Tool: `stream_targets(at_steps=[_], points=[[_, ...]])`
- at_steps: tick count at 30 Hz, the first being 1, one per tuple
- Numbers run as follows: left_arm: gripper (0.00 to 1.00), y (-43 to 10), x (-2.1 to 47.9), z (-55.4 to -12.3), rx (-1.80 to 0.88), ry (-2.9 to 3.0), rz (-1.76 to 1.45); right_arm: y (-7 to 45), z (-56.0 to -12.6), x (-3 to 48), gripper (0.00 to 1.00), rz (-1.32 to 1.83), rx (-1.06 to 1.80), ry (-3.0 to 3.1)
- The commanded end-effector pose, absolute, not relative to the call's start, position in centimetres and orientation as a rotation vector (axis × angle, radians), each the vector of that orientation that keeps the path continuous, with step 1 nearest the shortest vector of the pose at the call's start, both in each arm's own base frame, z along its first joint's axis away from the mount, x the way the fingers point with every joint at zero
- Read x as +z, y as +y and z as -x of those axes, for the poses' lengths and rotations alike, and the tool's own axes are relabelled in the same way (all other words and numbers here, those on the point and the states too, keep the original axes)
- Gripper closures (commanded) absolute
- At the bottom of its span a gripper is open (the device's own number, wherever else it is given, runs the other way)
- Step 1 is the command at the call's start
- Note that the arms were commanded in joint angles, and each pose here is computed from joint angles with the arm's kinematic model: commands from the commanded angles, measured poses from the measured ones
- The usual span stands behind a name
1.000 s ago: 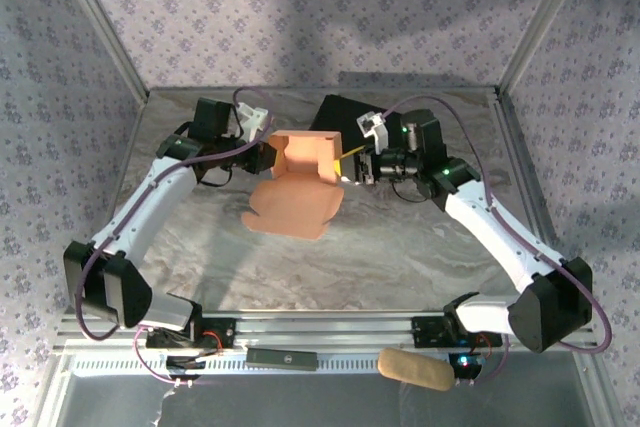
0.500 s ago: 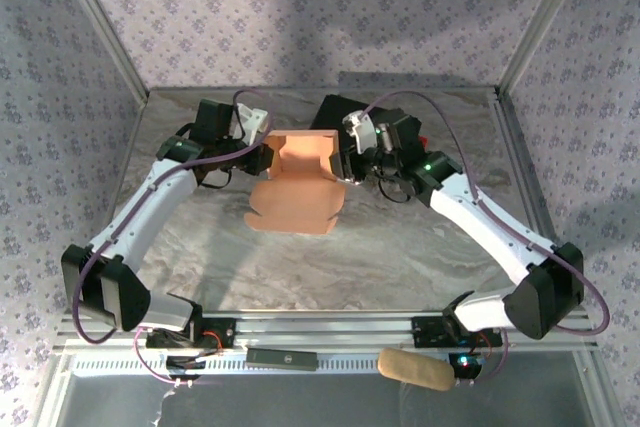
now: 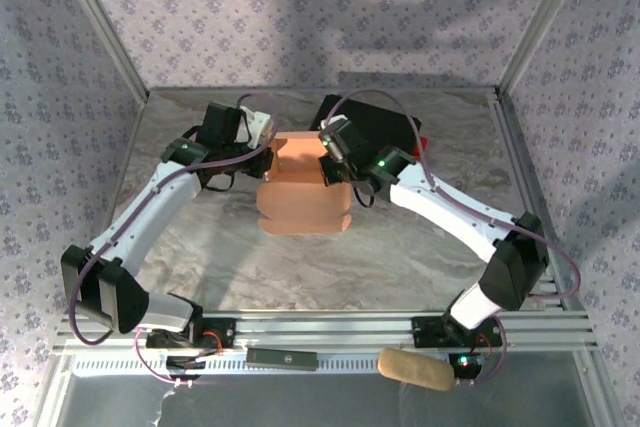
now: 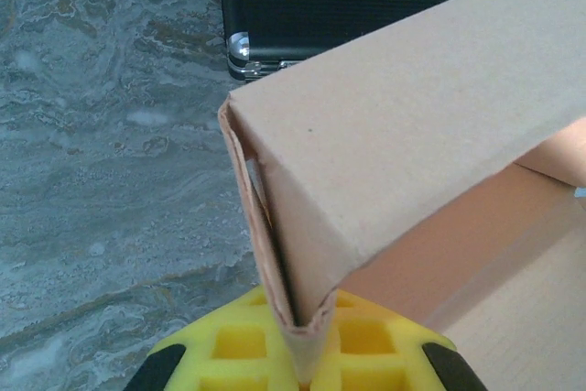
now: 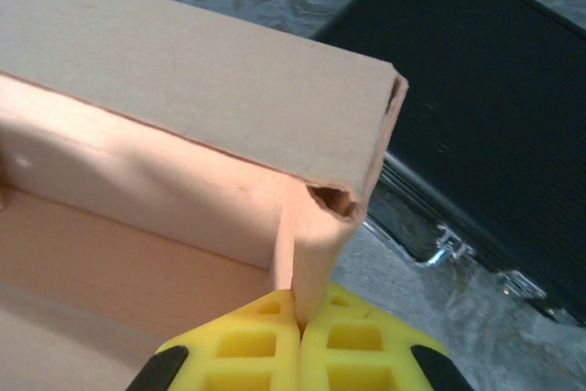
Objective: Fold the paper box
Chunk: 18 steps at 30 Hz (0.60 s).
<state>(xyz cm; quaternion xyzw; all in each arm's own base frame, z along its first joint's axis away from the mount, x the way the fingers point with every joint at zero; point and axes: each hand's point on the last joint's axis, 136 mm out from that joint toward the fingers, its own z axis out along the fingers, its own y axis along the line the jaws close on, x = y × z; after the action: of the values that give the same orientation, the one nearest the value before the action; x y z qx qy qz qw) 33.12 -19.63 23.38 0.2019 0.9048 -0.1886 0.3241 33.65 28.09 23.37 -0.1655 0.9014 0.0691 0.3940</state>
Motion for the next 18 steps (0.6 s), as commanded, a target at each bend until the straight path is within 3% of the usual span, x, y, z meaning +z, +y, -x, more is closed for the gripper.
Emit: stream_targets(at_steps=[1,5,10,18], points=[[1.0,-22.9,26.9,-31.1,-0.663,2.26,-0.637,28.6,-34.2,24.7,1.0,0.333,0.12,2.239],[1.0,-22.9,26.9,-30.8,-0.655,2.26,-0.633,28.9,-34.2,24.7,1.0,0.329,0.164,2.241],[1.0,-22.7,26.9,-30.6,-0.649,2.261,-0.627,28.6,-34.8,24.9,0.85,0.325,0.222,2.241],[1.0,-22.6,27.3,-30.5,-0.645,2.254,-0.622,28.3,-35.4,24.1,0.84,0.354,0.169,2.249]])
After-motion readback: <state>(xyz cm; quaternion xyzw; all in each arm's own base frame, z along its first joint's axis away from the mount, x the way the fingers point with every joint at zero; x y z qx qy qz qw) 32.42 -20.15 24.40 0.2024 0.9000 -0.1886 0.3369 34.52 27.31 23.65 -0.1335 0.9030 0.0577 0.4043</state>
